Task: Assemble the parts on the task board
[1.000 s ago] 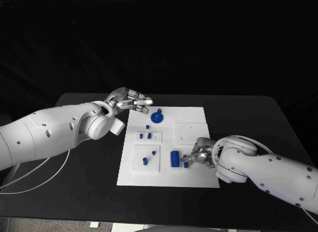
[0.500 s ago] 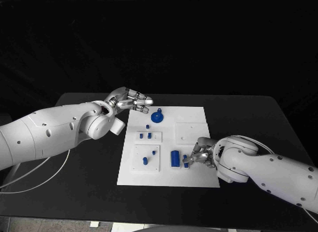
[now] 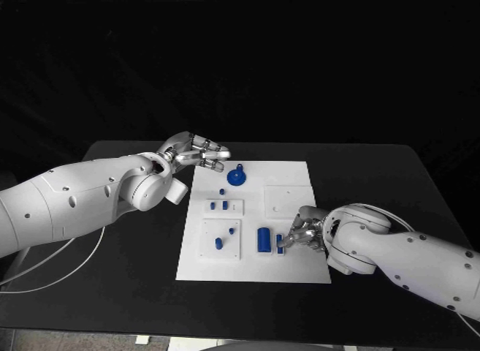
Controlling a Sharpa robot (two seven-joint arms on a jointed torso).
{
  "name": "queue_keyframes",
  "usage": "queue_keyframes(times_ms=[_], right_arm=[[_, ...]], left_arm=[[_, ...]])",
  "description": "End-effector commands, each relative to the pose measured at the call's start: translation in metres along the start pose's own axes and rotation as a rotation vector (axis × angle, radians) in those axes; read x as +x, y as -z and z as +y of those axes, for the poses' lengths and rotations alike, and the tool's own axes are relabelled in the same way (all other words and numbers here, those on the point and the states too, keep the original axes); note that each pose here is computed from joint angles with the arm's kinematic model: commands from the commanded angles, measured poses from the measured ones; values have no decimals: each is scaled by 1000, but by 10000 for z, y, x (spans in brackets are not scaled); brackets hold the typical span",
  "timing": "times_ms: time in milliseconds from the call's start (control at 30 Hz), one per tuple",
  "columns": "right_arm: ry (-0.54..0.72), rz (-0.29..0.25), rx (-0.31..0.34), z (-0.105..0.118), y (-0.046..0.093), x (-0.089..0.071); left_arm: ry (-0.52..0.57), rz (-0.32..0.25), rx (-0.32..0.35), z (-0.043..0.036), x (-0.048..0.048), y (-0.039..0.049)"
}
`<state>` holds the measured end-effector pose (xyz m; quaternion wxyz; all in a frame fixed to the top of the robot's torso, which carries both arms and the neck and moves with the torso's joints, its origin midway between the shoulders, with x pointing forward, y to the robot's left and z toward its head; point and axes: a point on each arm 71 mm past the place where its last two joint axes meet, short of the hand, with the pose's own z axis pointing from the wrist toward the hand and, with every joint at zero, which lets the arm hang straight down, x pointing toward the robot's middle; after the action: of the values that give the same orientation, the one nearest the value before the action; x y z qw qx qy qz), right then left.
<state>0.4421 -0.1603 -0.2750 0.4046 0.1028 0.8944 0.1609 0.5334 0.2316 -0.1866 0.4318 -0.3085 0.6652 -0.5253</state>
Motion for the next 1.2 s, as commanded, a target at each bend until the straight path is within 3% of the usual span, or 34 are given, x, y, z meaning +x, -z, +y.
queue_keyframes(times_ms=[33, 400, 567, 700, 933, 1200], right_arm=[[13, -7, -1, -26, -15, 13], [-86, -16, -34, -84, 7, -40], [-209, -36, -120, -114, 37, -256], [-348, -115, -229, -180, 6, -593], [-661, -310, -392, -459, -146, -1288], [-871, -441, -506, -678, -251, -1645]], left_arm=[[1, 13, 7, -13, 20, -6], [6, 3, 6, -5, -7, -7], [29, -31, 7, 2, -56, -11], [59, -85, 13, 9, -123, -26], [131, -192, 23, 37, -285, -45], [180, -251, 38, 53, -393, -119]])
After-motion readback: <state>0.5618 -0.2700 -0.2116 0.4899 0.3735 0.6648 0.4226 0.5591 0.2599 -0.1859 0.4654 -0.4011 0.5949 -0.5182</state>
